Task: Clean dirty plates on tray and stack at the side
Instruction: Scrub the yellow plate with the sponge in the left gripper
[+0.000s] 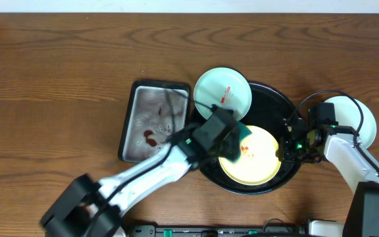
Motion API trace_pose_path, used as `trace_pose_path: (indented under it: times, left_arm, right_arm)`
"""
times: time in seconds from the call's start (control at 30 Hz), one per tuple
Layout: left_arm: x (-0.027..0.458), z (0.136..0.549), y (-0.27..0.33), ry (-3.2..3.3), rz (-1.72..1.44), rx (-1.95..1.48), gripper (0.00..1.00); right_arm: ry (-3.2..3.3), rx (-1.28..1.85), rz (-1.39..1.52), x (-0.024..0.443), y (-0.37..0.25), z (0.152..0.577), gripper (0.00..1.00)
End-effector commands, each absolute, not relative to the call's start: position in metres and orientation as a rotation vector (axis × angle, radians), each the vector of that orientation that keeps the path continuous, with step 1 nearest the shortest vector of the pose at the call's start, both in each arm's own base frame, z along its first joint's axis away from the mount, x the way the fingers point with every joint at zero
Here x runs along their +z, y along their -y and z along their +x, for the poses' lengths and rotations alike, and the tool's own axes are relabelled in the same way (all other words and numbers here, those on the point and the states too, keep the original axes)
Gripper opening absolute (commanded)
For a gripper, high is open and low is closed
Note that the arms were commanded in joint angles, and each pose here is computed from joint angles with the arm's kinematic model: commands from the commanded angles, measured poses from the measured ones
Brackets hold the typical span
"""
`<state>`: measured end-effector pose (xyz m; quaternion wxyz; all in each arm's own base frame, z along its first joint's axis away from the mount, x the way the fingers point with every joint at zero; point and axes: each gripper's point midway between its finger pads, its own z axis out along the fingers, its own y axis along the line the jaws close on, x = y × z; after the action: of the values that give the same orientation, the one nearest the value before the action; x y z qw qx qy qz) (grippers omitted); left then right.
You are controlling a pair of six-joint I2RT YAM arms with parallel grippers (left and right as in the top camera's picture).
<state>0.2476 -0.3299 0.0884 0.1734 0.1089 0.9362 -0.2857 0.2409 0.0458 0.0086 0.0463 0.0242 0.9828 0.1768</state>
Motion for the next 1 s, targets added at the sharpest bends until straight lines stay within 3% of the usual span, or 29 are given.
trace_pose_path:
  times: [0.0, 0.37, 0.63, 0.8, 0.97]
  left_arm:
    - [0.110, 0.252, 0.366, -2.647, 0.443, -0.914, 0.07]
    - [0.047, 0.223, 0.406, -2.738, 0.581, -0.926, 0.07]
    - [-0.005, 0.249, 0.356, -2.815, 0.450, -0.473, 0.07]
    - [-0.010, 0.263, 0.310, -2.879, 0.266, -0.271, 0.07]
    - [0.022, 0.266, 0.314, -2.821, 0.301, -0.327, 0.07]
  right_arm:
    - [-3.008, 0.548, 0.054, 0.006, -0.049, 0.239, 0.01]
    - [-3.003, 0.548, 0.052, 0.006, -0.049, 0.240, 0.01]
    - [-3.004, 0.547, 0.052, 0.006, -0.049, 0.240, 0.01]
    - [-3.006, 0.533, 0.052, 0.006, -0.047, 0.240, 0.01]
    - [-3.014, 0.501, 0.054, 0.005, -0.044, 0.239, 0.01]
